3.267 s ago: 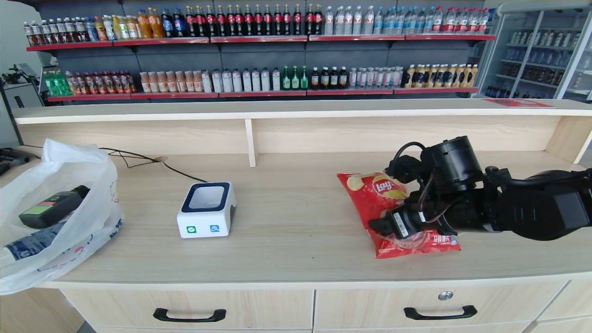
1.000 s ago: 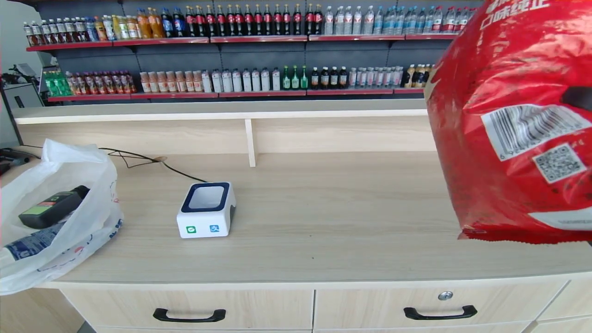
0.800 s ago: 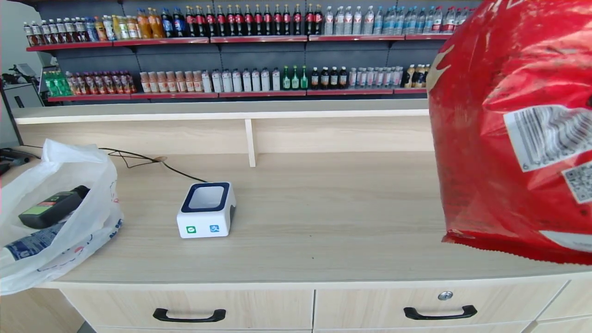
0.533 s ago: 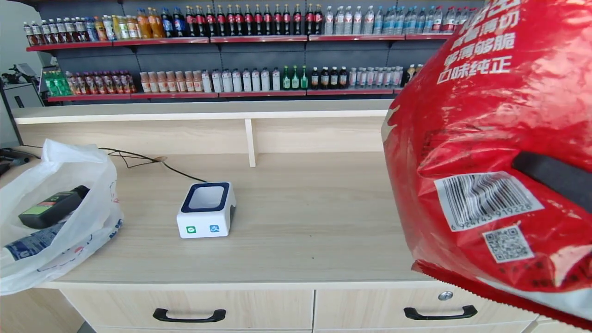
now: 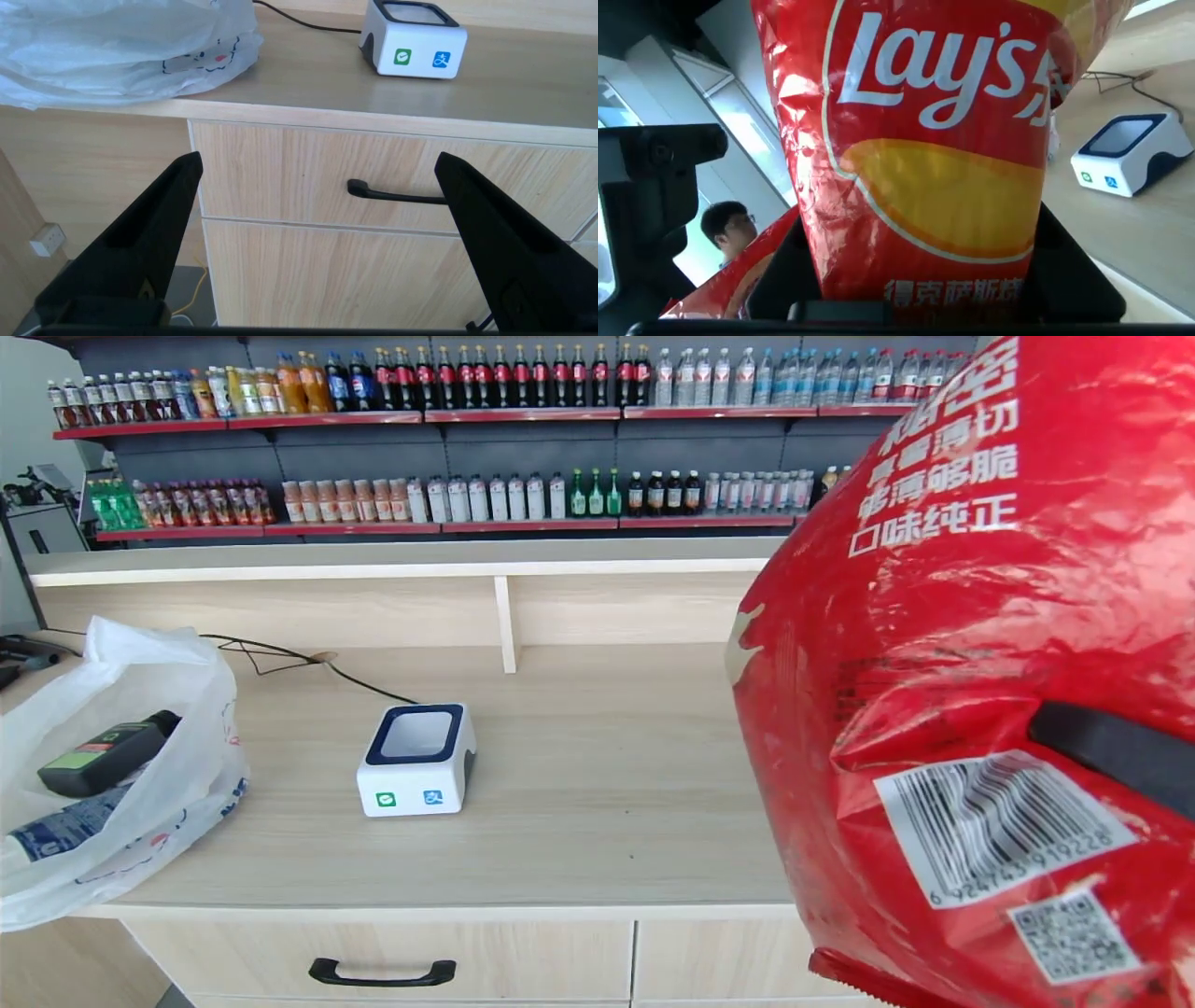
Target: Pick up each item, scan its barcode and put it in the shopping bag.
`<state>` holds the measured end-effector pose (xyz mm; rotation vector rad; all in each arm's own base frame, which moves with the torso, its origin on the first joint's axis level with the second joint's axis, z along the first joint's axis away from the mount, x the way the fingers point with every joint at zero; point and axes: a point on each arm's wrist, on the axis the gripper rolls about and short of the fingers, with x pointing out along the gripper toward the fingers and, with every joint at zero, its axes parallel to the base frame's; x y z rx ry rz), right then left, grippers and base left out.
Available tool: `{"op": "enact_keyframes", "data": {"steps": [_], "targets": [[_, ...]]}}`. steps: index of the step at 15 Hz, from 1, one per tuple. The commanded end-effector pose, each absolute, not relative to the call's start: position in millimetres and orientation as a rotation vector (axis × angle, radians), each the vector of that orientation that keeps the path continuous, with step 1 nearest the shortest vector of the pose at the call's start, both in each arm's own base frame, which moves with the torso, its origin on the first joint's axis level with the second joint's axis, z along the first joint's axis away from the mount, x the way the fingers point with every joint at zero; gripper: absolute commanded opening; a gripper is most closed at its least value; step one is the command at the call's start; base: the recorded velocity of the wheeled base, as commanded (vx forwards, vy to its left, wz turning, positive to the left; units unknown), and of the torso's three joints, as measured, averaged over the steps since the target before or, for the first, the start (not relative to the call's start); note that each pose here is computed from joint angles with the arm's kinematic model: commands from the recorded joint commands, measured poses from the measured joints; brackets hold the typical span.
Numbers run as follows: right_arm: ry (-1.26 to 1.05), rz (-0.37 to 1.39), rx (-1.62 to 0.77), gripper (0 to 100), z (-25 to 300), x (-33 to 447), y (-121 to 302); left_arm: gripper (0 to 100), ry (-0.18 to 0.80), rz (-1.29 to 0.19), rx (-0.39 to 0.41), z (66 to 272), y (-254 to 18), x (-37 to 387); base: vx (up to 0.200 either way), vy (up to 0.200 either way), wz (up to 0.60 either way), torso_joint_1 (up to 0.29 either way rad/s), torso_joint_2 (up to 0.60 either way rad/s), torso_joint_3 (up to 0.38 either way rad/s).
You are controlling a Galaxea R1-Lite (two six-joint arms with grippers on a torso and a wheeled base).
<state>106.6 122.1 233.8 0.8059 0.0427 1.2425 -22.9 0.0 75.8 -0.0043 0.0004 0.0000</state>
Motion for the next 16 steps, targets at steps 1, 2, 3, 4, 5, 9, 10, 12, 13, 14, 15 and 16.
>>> {"op": "enact_keyframes", "data": {"steps": [1, 2, 3, 4, 5, 9, 10, 12, 13, 14, 15, 16], "targets": [[0.07, 1.234, 0.802, 0, 229.5, 111.3, 127.2, 100, 0.0, 0.0, -0.005, 75.7, 0.0, -22.9, 0.0, 0.0, 0.0, 0.0, 0.0, 0.0], [0.069, 1.235, 0.802, 0, 228.6, 111.8, 127.8, 100, 0.0, 0.0, -0.005, 75.7, 0.0, -22.9, 0.0, 0.0, 0.0, 0.0, 0.0, 0.0], [0.062, 1.238, 0.802, 0, 227.8, 112.3, 128.7, 100, 0.0, 0.0, -0.005, 75.7, 0.0, -22.9, 0.0, 0.0, 0.0, 0.0, 0.0, 0.0], [0.051, 1.242, 0.804, 0, 228.8, 112.6, 128.9, 100, 0.0, 0.002, -0.005, 75.7, 0.0, -22.9, 0.0, 0.0, 0.0, 0.0, 0.0, 0.0], [0.045, 1.244, 0.806, 0, 230.2, 112.5, 128.9, 100, 0.0, 0.0, -0.005, 75.7, 0.0, -22.9, 0.0, 0.0, 0.0, 0.0, 0.0, 0.0], [0.044, 1.309, 0.813, 0, 235.6, 104.6, 135.0, 100, 0.0, 0.0, -0.005, 75.7, 0.0, -22.9, 0.0, 0.0, 0.0, 0.0, 0.0, 0.0], [0.034, 1.316, 0.815, 0, 238.5, 104.8, 136.1, 100, 0.0, 0.0, -0.005, 75.7, 0.0, -22.9, 0.0, 0.0, 0.0, 0.0, 0.0, 0.0], [0.035, 1.316, 0.817, 0, 239.7, 107.7, 139.5, 100, 0.0, 0.0, -0.005, 75.7, 0.0, -22.9, 0.0, 0.0, 0.0, 0.0, 0.0, 0.0], [0.036, 1.312, 0.812, 0, 239.4, 109.1, 141.1, 100, 0.0, 0.0, -0.005, 75.7, 0.0, -22.9, 0.0, 0.0, 0.0, 0.0, 0.0, 0.0], [0.041, 1.314, 0.809, 0, 238.3, 109.4, 142.0, 100, 0.0, 0.0, -0.005, 75.7, 0.0, -22.9, 0.0, 0.0, 0.0, 0.0, 0.0, 0.0], [0.039, 1.313, 0.81, 0, 238.7, 109.7, 141.9, 100, 0.0, 0.0, -0.005, 75.7, 0.0, -22.9, 0.0, 0.0, 0.0, 0.0, 0.0, 0.0], [0.038, 1.313, 0.808, 0, 238.7, 109.7, 141.9, 100, 0.0, 0.0, -0.003, 75.7, 0.0, -22.9, 0.0, 0.0, 0.0, 0.0, 0.0, 0.0]]}}
